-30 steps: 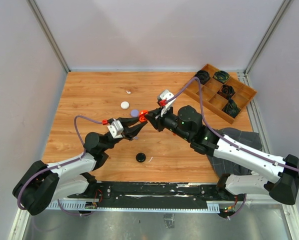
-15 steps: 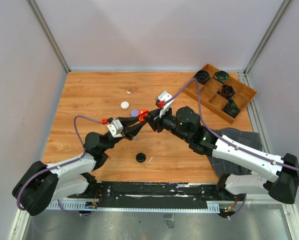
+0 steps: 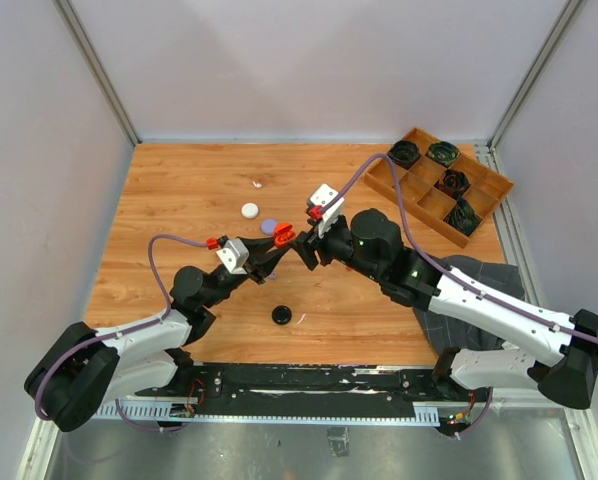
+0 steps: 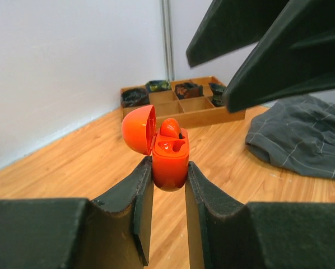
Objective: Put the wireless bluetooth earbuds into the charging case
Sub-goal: Place the earbud in the charging case, then pick up the earbud from the center of the board.
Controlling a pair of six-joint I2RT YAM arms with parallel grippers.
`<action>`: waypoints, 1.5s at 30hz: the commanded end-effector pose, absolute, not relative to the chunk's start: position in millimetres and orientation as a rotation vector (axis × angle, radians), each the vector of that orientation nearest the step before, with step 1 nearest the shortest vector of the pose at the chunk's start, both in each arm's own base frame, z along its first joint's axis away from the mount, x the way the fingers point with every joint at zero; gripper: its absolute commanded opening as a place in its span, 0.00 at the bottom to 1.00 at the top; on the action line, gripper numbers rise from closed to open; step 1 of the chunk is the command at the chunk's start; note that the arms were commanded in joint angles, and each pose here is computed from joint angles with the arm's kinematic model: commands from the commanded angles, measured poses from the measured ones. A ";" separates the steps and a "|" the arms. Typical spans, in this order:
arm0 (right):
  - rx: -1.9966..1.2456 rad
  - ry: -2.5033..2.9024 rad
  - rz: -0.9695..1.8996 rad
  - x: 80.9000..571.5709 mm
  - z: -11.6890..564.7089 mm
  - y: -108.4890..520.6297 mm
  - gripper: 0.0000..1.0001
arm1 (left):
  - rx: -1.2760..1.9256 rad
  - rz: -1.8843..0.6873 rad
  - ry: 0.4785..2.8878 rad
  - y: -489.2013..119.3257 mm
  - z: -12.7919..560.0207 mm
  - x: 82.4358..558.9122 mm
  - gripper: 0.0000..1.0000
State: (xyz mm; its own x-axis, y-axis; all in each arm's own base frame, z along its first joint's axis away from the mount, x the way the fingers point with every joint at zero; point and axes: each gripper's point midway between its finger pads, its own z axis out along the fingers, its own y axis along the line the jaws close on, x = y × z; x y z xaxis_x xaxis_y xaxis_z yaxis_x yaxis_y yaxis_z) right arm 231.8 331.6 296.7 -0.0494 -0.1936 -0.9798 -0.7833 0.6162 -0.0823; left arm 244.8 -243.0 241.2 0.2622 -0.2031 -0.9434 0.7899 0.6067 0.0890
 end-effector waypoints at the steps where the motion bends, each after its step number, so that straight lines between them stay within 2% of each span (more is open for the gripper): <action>1: -0.872 1.624 0.459 244.2 300.0 308.3 0.63 | 0.598 -0.718 1.171 -237.1 227.4 248.8 0.00; 9: -0.894 1.875 0.323 267.4 240.1 267.6 0.68 | 0.552 -0.680 1.343 -228.8 201.1 259.1 0.00; 20: -0.792 2.279 0.326 288.1 139.9 221.0 0.66 | 0.484 -0.666 1.532 -216.5 181.4 257.7 0.00; 31: -0.760 2.514 0.302 313.6 71.2 217.5 0.65 | 0.480 -0.704 1.574 -214.8 182.2 247.0 0.00; 45: -0.821 2.640 0.398 312.0 32.5 236.1 0.60 | 0.505 -0.699 1.595 -215.9 178.3 245.8 0.00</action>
